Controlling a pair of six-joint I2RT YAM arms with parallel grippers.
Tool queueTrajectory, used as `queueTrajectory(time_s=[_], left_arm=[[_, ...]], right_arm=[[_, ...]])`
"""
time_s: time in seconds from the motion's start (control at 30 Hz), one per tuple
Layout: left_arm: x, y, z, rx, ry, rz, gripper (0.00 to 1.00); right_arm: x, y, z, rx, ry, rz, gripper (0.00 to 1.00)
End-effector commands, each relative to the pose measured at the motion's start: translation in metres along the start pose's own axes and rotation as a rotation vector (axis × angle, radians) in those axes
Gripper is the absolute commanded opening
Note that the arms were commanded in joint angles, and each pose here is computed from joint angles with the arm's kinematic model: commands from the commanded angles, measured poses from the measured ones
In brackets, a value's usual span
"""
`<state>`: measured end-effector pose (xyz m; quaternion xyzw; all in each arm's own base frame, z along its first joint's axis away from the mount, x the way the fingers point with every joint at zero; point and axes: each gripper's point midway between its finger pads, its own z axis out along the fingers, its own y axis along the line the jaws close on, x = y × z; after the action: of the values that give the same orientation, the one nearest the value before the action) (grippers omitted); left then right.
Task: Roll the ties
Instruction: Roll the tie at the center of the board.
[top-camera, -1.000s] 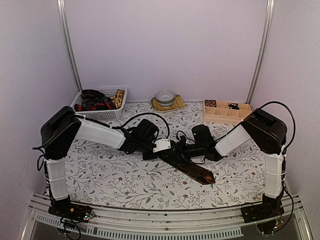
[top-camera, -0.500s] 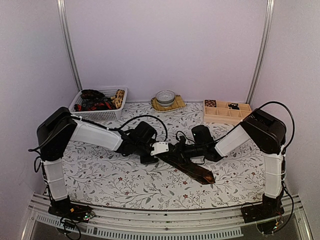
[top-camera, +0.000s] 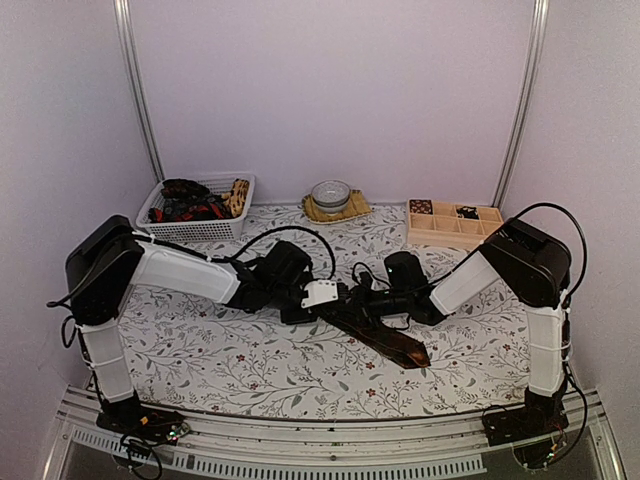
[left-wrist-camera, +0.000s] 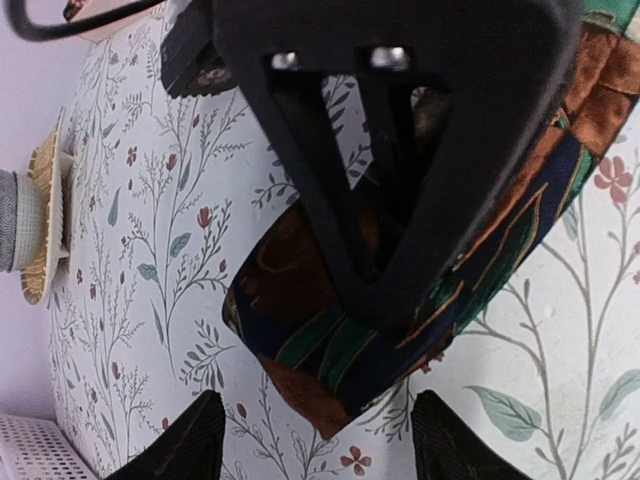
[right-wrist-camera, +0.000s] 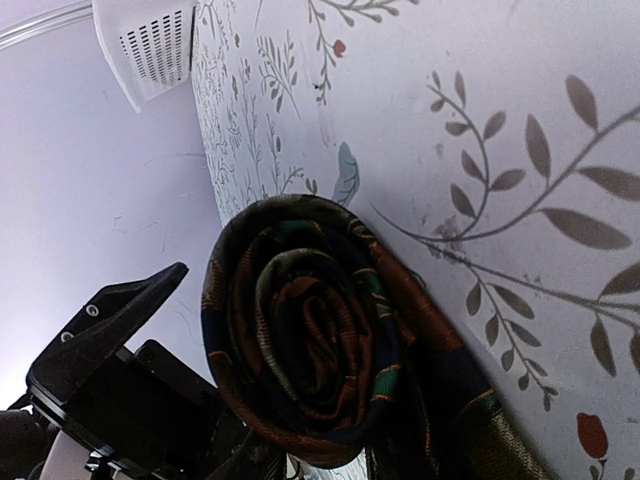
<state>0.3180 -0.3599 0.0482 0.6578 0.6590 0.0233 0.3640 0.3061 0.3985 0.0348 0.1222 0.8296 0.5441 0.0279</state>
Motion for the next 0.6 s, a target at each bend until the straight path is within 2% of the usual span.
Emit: queueTrajectory(time_s=[0.0, 0.13, 0.3, 0.47, 0.57], left_arm=[[-0.012, -0.003, 0.008, -0.034, -0.021, 0.066, 0.63], [-0.017, -0.006, 0.013, -0.021, -0.026, 0.086, 0.58], [-0.011, -0.014, 0.029, -0.018, 0.01, 0.093, 0.42], [-0.018, -0.013, 0.032, -0.031, -0.003, 0.075, 0.3], [-0.026, -0.012, 0.032, -0.027, -0.019, 0.058, 0.29]], right_arm=[[0.007, -0.081, 0.002, 0.208, 0.002, 0.138, 0.26], [0.007, -0.079, 0.002, 0.203, 0.004, 0.138, 0.27], [0.007, -0.077, 0.003, 0.198, 0.008, 0.136, 0.27], [0.007, -0.077, 0.003, 0.199, 0.011, 0.136, 0.3], [0.006, -0.076, 0.003, 0.199, 0.01, 0.136, 0.31]])
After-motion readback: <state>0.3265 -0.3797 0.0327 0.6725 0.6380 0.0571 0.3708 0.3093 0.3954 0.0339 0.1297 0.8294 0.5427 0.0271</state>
